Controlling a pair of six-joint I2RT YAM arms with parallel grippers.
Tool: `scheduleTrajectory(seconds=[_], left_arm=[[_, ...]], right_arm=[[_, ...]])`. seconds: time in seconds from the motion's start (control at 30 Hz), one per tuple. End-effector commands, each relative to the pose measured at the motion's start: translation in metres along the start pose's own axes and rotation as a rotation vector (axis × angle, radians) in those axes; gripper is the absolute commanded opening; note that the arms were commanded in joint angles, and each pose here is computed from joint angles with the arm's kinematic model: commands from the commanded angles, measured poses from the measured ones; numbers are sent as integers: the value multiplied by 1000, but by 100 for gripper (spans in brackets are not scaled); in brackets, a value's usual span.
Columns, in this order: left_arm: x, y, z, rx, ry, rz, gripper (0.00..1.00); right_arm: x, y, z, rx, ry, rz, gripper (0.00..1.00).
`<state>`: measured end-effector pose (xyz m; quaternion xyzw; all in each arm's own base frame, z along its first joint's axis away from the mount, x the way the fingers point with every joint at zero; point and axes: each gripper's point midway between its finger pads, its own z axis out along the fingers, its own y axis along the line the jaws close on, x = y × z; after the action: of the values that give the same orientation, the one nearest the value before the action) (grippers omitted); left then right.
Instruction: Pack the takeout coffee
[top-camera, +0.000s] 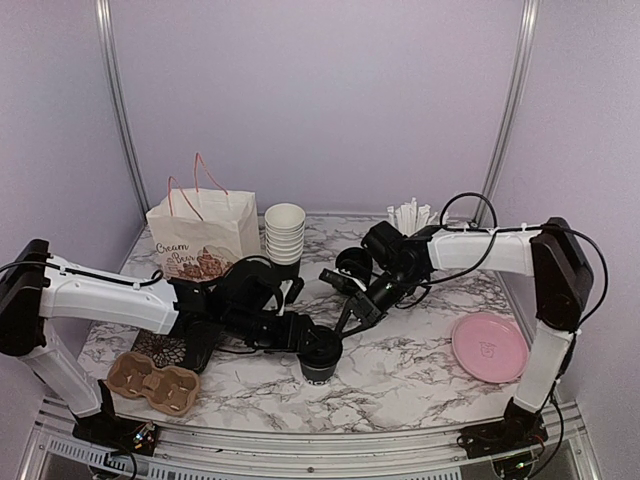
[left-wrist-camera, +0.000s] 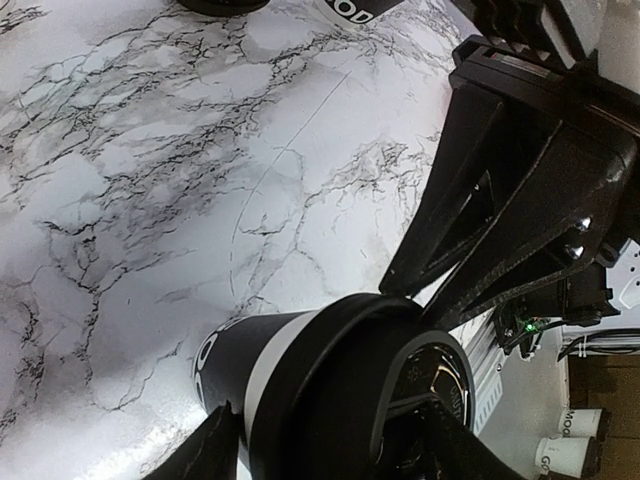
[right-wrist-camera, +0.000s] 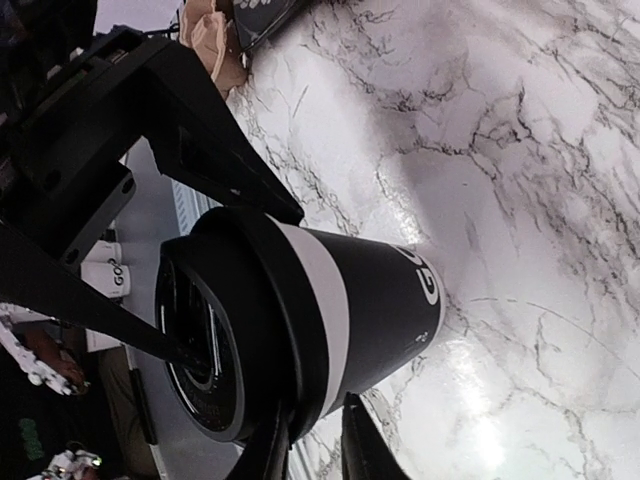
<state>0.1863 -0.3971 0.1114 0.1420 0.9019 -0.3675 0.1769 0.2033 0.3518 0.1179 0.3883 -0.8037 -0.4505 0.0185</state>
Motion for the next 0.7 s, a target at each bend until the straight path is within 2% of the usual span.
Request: scheduleTrajectory(seconds=[0.0, 0.13, 0.27, 0.5, 0.67], left_arm=[[39, 44, 14, -161, 112, 11, 67], [20, 27, 1, -129, 47, 27, 77], [8, 16, -12, -120, 10, 39, 84], [-7, 9, -39, -136, -50, 64, 89], [-10, 12, -44, -158, -66, 82, 89]], right_arm=[[-13, -12, 4, 110, -39, -181, 22], [-27, 9, -26, 15, -127, -204, 34], [-22, 14, -36, 8, -136, -217, 41], [4, 20, -39, 25, -134, -251, 47], [24, 23, -33, 4, -121, -250, 51]])
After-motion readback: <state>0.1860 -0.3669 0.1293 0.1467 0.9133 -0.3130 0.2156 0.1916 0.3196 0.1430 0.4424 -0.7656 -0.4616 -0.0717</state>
